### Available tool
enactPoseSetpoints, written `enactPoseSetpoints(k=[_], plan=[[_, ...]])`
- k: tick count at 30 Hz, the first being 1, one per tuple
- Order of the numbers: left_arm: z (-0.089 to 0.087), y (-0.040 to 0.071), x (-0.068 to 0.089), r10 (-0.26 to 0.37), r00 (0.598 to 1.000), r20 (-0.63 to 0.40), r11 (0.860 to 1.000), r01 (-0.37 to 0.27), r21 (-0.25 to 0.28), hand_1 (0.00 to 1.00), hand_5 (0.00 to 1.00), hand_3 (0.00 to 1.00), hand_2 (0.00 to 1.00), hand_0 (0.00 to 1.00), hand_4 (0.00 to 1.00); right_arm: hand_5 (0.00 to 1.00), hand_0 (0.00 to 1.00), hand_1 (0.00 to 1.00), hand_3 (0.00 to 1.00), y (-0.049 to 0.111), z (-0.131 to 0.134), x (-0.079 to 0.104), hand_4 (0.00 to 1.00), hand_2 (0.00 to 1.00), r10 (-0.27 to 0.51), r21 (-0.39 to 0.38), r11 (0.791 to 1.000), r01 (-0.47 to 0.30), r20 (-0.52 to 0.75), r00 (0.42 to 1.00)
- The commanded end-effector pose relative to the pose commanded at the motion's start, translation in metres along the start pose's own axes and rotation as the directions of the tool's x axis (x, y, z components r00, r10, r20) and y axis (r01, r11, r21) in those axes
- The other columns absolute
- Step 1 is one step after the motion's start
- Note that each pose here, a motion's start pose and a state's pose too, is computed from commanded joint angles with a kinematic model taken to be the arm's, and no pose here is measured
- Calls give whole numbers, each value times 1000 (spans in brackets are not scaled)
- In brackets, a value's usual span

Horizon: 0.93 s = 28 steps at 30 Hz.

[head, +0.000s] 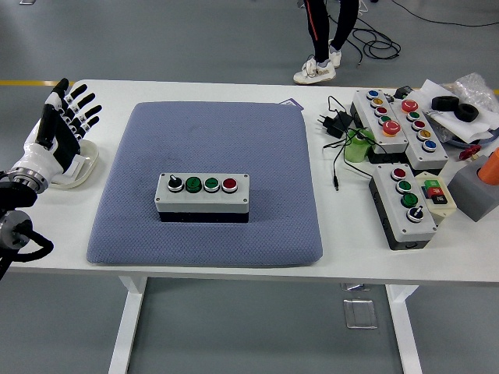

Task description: Pick up the button,place it on the desk,press the button,press the button

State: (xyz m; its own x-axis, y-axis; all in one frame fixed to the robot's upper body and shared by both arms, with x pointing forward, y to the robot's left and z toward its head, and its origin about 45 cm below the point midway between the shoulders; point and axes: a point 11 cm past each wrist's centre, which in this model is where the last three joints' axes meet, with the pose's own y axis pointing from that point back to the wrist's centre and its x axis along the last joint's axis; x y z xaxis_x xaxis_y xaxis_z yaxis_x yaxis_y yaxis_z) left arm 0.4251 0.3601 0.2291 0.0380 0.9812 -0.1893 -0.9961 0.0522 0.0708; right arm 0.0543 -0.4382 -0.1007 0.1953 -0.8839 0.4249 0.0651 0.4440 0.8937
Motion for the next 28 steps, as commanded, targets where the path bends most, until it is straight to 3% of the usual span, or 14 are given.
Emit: enactPoseSetpoints(k=[28], plan=[[4, 0, 5, 12, 1000, 11, 1000, -12, -6, 908, 998, 933, 931, 889, 724, 258, 629, 548, 568, 1, -4, 0, 304, 625, 0, 7, 1000, 0, 7, 1000]])
